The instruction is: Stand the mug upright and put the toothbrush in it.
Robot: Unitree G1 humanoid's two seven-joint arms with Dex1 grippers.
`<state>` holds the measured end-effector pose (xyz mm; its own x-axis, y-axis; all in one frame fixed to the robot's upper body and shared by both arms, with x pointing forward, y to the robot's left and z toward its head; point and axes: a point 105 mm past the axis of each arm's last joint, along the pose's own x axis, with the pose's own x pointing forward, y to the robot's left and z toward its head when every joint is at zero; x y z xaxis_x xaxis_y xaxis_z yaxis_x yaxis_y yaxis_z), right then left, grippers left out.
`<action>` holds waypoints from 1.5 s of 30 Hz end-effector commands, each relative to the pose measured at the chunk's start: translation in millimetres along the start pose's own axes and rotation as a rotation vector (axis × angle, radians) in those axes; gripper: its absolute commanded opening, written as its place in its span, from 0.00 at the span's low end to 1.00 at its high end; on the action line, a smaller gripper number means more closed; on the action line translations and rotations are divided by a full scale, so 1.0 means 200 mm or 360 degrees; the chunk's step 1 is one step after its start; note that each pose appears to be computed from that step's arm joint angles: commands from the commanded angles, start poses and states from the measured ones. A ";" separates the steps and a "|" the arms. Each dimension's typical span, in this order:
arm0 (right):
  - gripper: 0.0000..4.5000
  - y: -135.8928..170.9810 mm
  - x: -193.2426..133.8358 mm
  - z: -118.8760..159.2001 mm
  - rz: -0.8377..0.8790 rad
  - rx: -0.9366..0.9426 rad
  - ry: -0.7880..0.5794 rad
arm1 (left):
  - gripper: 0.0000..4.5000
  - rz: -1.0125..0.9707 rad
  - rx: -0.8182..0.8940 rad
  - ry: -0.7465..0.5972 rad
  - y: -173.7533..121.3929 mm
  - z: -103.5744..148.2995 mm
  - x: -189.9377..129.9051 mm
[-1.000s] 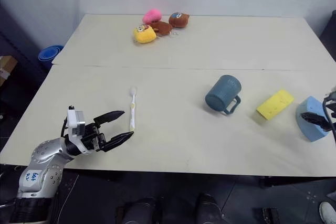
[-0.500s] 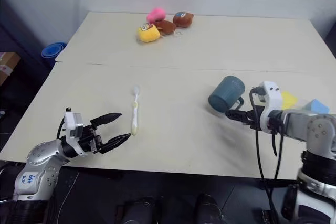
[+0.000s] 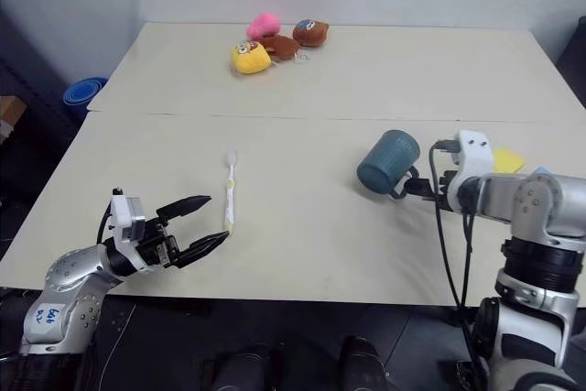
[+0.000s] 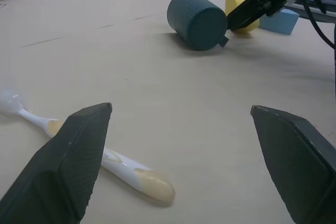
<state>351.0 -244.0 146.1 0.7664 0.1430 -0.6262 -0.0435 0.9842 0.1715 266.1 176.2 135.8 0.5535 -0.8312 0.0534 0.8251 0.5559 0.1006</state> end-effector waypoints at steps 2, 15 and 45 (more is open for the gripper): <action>0.91 0.04 0.08 0.01 -0.0002 -0.0036 0.0026 | 1.00 0.0004 0.0054 -0.0031 0.00 0.04 0.00; 0.01 0.18 0.21 -0.01 0.0149 -0.0228 0.0124 | 1.00 0.0025 0.0064 -0.0027 -0.01 0.05 -0.01; 0.06 0.80 0.24 -0.05 0.0889 -0.1131 -0.1469 | 1.00 0.0310 0.0131 -0.0014 0.07 0.08 -0.15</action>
<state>379.6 -74.2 138.8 0.6976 0.6798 0.2261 -0.5814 0.7216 -0.3758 263.0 205.0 139.4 0.6960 -0.7151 0.0646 0.7048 0.6976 0.1286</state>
